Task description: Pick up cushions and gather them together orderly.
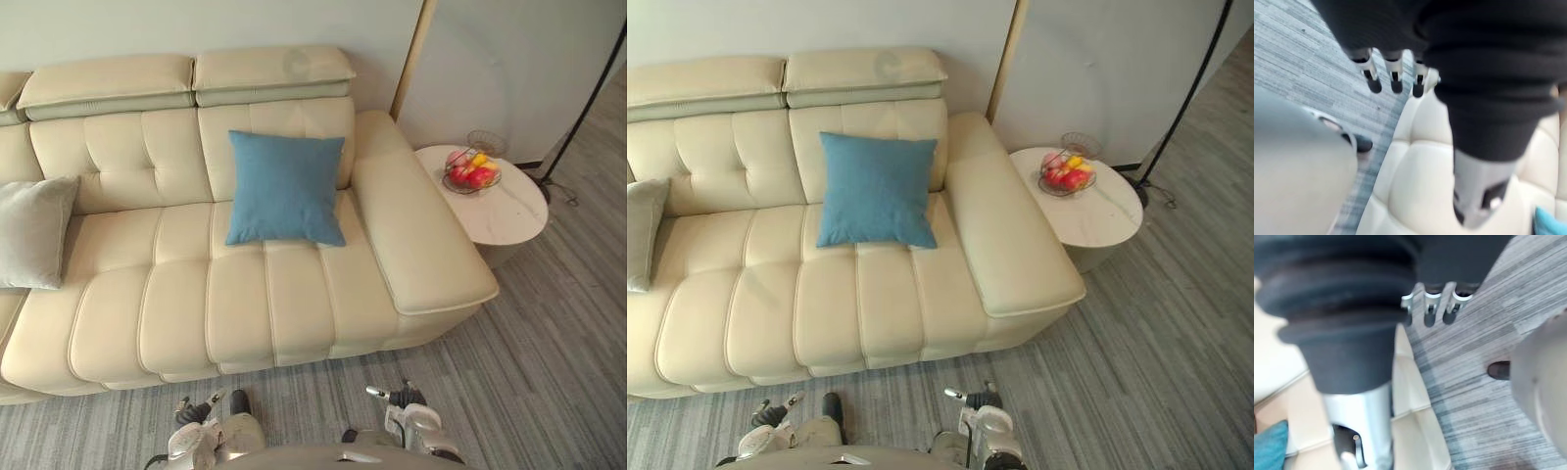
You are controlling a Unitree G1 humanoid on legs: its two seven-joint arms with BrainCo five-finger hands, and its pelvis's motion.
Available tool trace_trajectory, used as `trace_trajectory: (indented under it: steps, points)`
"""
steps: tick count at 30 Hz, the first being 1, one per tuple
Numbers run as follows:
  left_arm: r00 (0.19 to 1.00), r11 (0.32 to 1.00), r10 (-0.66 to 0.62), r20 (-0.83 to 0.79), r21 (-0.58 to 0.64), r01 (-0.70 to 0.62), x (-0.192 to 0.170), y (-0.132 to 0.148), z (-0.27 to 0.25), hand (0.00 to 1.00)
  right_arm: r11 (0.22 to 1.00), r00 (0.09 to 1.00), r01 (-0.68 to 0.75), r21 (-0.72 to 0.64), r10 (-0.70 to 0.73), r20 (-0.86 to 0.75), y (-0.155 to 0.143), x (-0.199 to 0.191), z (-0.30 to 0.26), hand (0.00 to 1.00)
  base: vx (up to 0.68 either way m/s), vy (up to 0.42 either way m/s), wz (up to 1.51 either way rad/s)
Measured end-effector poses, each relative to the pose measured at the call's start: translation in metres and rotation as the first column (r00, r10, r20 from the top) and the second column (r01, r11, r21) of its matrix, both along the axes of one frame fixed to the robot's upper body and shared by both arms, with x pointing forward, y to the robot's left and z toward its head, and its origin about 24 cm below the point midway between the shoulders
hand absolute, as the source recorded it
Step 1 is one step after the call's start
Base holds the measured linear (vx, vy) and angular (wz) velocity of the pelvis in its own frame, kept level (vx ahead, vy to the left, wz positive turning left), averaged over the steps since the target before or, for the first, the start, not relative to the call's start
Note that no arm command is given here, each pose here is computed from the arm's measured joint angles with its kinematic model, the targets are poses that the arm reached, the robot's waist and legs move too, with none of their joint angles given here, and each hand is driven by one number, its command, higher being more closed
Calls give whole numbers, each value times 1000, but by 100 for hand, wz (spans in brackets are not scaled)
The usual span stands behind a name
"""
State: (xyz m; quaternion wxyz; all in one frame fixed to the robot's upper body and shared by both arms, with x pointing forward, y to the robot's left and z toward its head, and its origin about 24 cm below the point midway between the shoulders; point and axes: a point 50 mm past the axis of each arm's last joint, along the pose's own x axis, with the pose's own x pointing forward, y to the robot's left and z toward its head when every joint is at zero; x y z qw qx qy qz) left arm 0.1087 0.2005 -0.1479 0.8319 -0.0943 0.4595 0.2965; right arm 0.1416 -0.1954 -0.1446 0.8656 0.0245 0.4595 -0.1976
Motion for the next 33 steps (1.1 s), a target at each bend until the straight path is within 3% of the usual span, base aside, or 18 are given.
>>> trace_trajectory:
  steps: [4,10,23,33]
  points:
    - [998,999,18,-62,-36,-20,-16,-6,-8,0,997,997,71,-34,-72,-41,-18,-19,-3,0,-182,215,-89]
    - [996,998,-53,-76,-22,52,-17,-2,-9,0,990,984,142,6,-141,-113,-13,-44,-12,0,-5,109,-36]
    - [985,988,-154,-75,-23,153,-6,-7,-8,0,989,984,144,20,-141,-108,-12,-40,-12,0,35,2,-42]
    - [978,979,-201,-65,9,202,3,-3,-5,0,995,995,100,30,-99,-25,-7,-22,-5,0,-14,1,-137]
